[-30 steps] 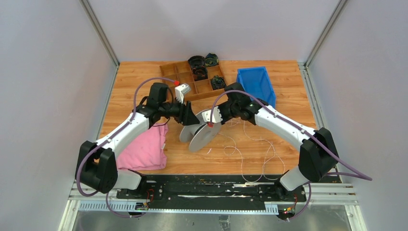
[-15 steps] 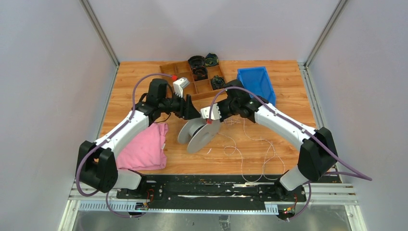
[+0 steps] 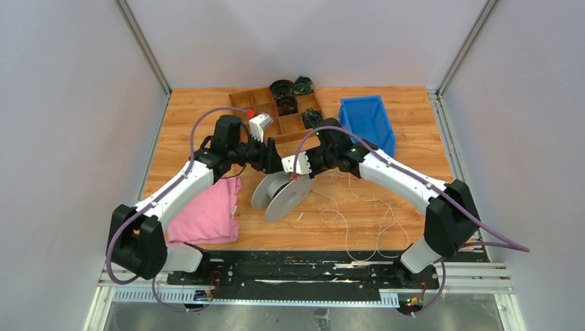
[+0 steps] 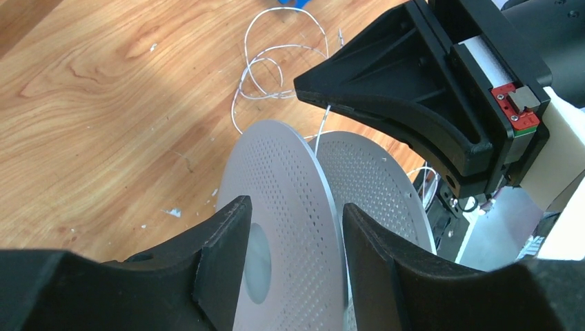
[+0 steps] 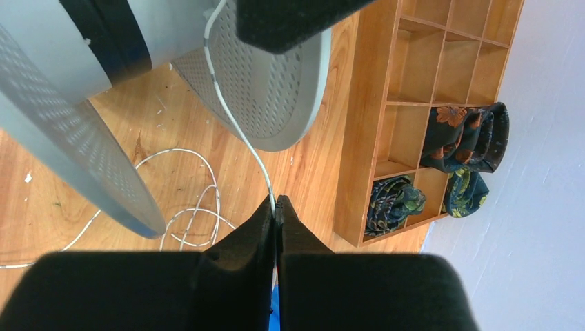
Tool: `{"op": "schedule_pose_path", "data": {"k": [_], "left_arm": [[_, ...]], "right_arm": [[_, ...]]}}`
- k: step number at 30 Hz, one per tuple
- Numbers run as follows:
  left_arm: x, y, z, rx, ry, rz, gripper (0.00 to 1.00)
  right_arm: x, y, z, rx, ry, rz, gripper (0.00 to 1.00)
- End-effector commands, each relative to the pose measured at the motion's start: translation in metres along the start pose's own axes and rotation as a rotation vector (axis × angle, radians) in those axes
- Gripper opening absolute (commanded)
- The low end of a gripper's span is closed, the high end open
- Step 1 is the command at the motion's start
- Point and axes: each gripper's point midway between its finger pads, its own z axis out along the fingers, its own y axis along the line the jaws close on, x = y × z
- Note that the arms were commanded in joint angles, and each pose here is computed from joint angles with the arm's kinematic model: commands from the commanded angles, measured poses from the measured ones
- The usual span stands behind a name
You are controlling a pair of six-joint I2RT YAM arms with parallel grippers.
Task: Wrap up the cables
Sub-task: Wrap the cable around the cable reel.
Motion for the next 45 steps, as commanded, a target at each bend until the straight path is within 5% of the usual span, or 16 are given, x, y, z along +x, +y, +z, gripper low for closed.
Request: {"op": "schedule_pose_path", "data": {"k": [1,45], "left_arm": [[0.001,-0.005,-0.005,-0.02,0.005,0.056,0.56],[0.019,-0.005,0.001,-0.151,0.15,0.196,0.48]], "right_arm": [[-0.004,0.001,0.005,0.007,0.003,0.031,0.01],[-0.013,0.004,0.018,0.01,0.031,0.111,0.01]]}}
